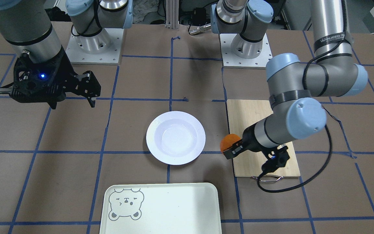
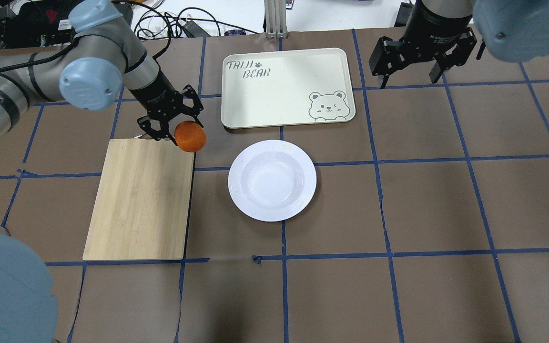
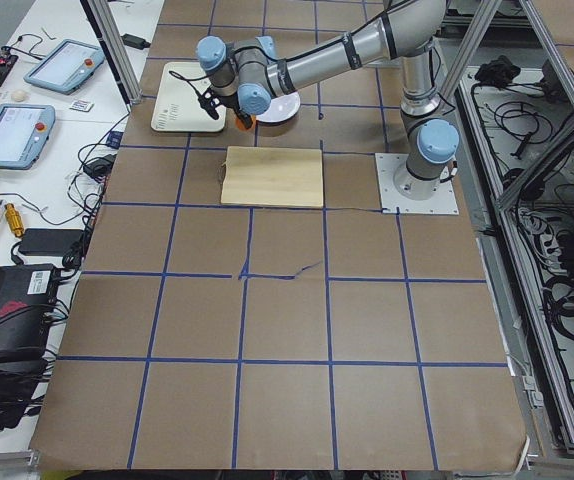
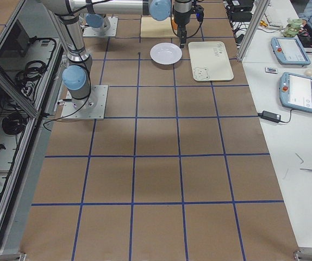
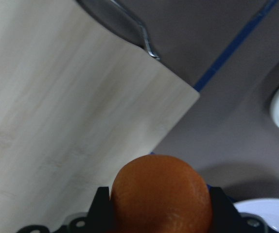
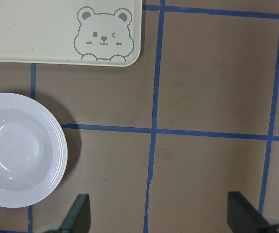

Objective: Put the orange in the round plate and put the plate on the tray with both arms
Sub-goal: 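Lift the orange with the left gripper and carry it onto the white plate, then release the orange, raise the left gripper while the right reaches the plate rim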

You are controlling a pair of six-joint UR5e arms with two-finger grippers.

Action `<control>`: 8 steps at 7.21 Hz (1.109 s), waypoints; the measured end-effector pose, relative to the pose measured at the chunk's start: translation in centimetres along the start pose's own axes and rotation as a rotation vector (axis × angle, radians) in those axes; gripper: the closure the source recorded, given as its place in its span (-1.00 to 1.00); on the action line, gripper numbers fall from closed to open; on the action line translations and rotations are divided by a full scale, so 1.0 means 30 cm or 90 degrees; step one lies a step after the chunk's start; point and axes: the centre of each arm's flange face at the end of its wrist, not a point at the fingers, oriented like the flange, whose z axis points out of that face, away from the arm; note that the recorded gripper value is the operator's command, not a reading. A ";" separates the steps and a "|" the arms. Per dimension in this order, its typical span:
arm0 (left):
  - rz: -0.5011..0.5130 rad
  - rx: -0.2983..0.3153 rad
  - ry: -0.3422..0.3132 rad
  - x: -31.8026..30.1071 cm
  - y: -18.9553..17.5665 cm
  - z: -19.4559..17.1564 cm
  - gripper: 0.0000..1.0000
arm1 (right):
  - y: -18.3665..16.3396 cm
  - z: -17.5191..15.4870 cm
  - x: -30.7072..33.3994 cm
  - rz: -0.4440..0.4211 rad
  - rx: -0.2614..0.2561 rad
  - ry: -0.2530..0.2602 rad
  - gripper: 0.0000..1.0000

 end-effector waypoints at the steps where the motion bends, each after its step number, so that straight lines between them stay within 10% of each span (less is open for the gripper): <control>1: 0.006 -0.013 -0.013 0.092 0.071 0.071 0.95 | 0.000 0.001 0.000 0.000 -0.001 0.000 -1.00; 5: 0.032 -0.055 -0.045 0.269 0.279 0.267 -1.00 | 0.005 0.019 0.001 -0.002 -0.007 -0.002 -1.00; 8: 0.039 -0.044 -0.043 0.288 0.314 0.259 -1.00 | 0.004 0.023 0.001 -0.001 -0.005 -0.002 -1.00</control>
